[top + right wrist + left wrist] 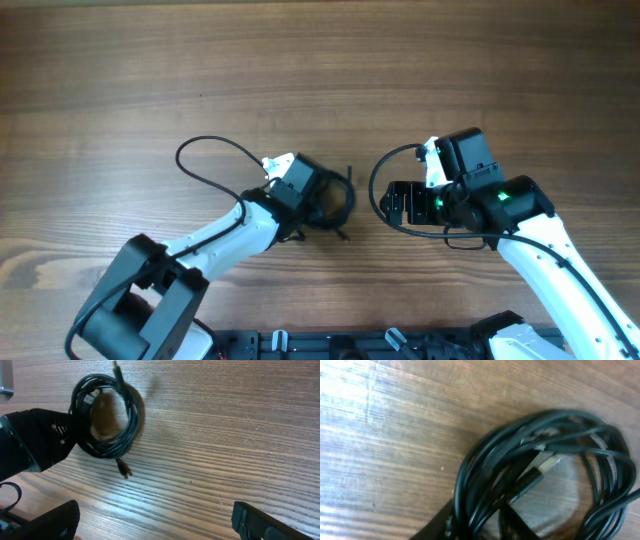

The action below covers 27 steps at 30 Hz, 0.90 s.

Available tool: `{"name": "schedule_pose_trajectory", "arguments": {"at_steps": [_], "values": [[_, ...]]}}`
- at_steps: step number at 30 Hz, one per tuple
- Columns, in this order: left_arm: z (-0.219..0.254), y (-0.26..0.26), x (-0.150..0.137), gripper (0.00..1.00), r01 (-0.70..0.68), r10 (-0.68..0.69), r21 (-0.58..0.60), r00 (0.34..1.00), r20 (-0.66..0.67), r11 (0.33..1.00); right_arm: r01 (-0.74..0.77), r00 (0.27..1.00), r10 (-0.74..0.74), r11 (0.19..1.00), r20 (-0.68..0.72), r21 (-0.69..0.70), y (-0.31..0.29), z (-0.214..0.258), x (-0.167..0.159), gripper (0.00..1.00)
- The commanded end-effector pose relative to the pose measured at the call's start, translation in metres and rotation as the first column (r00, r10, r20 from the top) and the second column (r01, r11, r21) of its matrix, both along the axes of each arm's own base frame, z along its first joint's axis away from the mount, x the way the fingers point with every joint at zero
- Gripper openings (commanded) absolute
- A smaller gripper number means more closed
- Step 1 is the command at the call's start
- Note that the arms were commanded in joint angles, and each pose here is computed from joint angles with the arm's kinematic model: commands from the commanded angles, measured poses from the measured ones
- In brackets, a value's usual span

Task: Untangle cables
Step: 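Grasp the cable coil's left side with left gripper, right side with right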

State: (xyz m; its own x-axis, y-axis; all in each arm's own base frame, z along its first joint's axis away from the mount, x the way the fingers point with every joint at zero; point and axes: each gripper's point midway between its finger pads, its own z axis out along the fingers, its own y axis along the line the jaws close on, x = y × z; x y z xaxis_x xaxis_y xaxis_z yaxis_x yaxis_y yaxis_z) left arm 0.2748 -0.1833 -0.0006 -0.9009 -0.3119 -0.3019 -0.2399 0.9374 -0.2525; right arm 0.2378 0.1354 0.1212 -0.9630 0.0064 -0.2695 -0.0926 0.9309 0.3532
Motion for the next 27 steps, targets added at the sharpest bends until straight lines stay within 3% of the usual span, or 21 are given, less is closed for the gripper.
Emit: {"name": "schedule_pose_trajectory", "arguments": {"at_steps": [1,7,11,13,15,18,19,20,21,22,25,27], "values": [[-0.011,-0.007,-0.012,0.28,0.019,-0.021,-0.032,0.997,-0.068,0.999,0.011,1.0,-0.011,1.0,0.023,-0.013,0.0,0.003,0.008,1.0],[0.026,-0.029,0.0,0.26,0.103,-0.105,-0.11,0.994,-0.011,0.989,0.01,1.0,-0.01,1.0,0.002,-0.021,0.001,-0.006,0.011,0.99],[0.059,-0.039,0.01,0.24,0.168,-0.16,-0.133,0.985,0.065,0.977,0.008,0.999,-0.009,1.0,-0.036,-0.03,0.002,-0.016,0.011,0.88],[0.082,-0.044,0.016,0.31,0.21,-0.192,-0.144,0.973,0.132,0.967,-0.031,0.997,0.035,0.998,-0.068,0.057,0.018,-0.014,0.006,0.75],[0.101,-0.046,0.022,0.41,0.217,-0.187,-0.158,0.965,0.187,0.963,-0.11,0.99,0.125,0.977,-0.072,0.182,0.04,-0.006,0.001,0.51],[0.118,-0.046,0.026,0.43,0.218,-0.173,-0.176,0.955,0.243,0.96,-0.181,0.981,0.195,0.943,-0.022,0.278,0.057,0.007,0.003,0.22],[0.121,-0.045,0.027,0.42,0.218,-0.17,-0.179,0.953,0.249,0.96,-0.181,0.981,0.193,0.943,-0.016,0.28,0.058,0.007,0.004,0.18],[0.123,-0.045,0.026,0.4,0.217,-0.169,-0.18,0.953,0.251,0.959,-0.178,0.982,0.189,0.943,-0.014,0.281,0.058,0.008,0.005,0.18],[0.122,-0.044,0.025,0.38,0.217,-0.17,-0.178,0.954,0.246,0.96,-0.179,0.982,0.19,0.943,-0.013,0.28,0.058,0.008,0.005,0.34],[0.12,-0.042,0.023,0.35,0.214,-0.172,-0.171,0.957,0.232,0.962,-0.176,0.982,0.186,0.946,-0.012,0.272,0.057,0.007,0.006,0.63],[0.106,-0.031,0.014,0.29,0.193,-0.17,-0.123,0.97,0.173,0.974,-0.14,0.99,0.144,0.974,-0.007,0.18,0.043,-0.003,0.012,0.84],[0.094,-0.019,0.009,0.27,0.167,-0.158,-0.063,0.979,0.127,0.984,-0.097,0.995,0.097,0.993,0.01,0.071,0.026,-0.012,0.02,0.89]]}}
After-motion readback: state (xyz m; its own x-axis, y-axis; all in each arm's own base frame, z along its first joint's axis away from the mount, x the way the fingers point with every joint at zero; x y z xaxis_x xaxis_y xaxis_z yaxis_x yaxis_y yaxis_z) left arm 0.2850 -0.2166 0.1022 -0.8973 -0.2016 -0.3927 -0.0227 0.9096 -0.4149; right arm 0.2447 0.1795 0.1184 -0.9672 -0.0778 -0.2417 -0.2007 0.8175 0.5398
